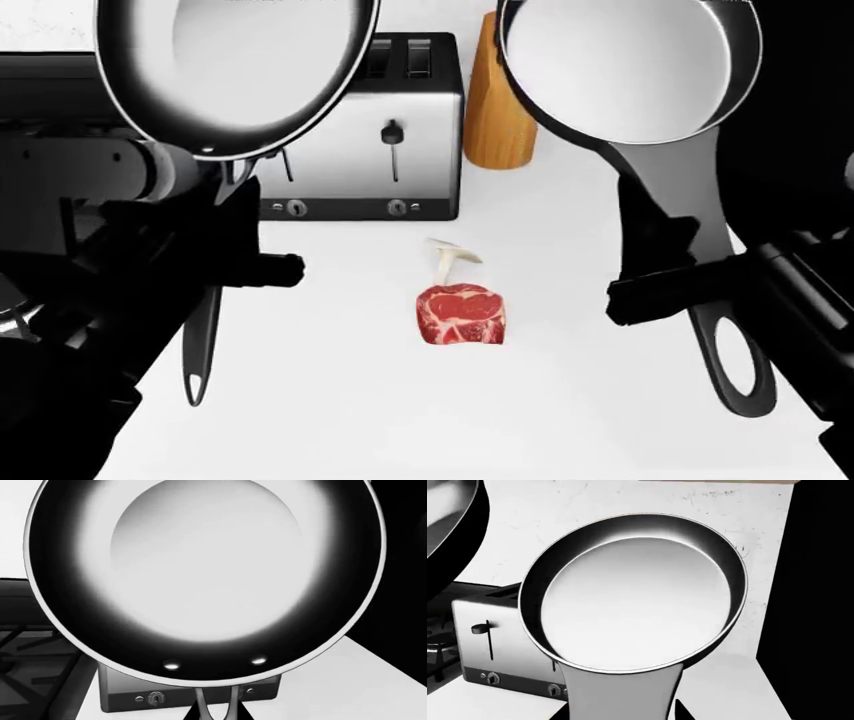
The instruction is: Place both pans onto different burners. Then place the mushroom and the steak on different pans.
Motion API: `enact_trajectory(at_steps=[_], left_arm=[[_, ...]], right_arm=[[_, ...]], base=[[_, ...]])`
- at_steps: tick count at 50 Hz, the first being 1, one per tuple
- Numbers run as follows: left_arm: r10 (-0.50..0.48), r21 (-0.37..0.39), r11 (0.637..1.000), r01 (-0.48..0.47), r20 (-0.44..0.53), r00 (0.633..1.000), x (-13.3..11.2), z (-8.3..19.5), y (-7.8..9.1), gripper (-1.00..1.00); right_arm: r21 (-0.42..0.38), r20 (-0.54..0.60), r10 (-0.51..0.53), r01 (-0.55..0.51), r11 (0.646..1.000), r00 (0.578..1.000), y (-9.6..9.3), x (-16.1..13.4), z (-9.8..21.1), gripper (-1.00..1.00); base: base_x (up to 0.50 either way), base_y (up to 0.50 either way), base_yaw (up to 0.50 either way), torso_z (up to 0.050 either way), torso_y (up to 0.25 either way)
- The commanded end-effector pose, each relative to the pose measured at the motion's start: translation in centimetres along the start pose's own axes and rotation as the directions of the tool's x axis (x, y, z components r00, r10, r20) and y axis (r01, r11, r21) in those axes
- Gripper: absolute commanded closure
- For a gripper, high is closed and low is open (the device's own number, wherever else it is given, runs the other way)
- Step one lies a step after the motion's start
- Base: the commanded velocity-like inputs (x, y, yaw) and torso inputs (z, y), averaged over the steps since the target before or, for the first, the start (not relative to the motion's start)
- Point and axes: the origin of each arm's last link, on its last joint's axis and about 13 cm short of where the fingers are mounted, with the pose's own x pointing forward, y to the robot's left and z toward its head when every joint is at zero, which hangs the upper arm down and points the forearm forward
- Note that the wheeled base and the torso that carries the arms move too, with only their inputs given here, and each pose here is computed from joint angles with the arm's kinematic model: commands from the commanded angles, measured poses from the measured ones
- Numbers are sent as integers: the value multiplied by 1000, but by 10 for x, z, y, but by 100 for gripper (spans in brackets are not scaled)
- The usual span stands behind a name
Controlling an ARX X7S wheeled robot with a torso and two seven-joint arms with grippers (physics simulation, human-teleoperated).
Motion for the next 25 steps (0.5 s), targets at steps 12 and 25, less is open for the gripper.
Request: enact_trajectory(at_steps=[12, 25], left_arm=[[31, -22, 999, -29, 54, 998, 1, 6, 4, 100], [31, -22, 999, -30, 54, 998, 2, 6, 4, 100]], right_arm=[[58, 92, -34, 28, 998, 995, -5, -2, 11, 100], [55, 90, -36, 31, 998, 995, -5, -2, 11, 100]], base=[[0, 0, 0, 2, 3], [0, 434, 0, 1, 2]])
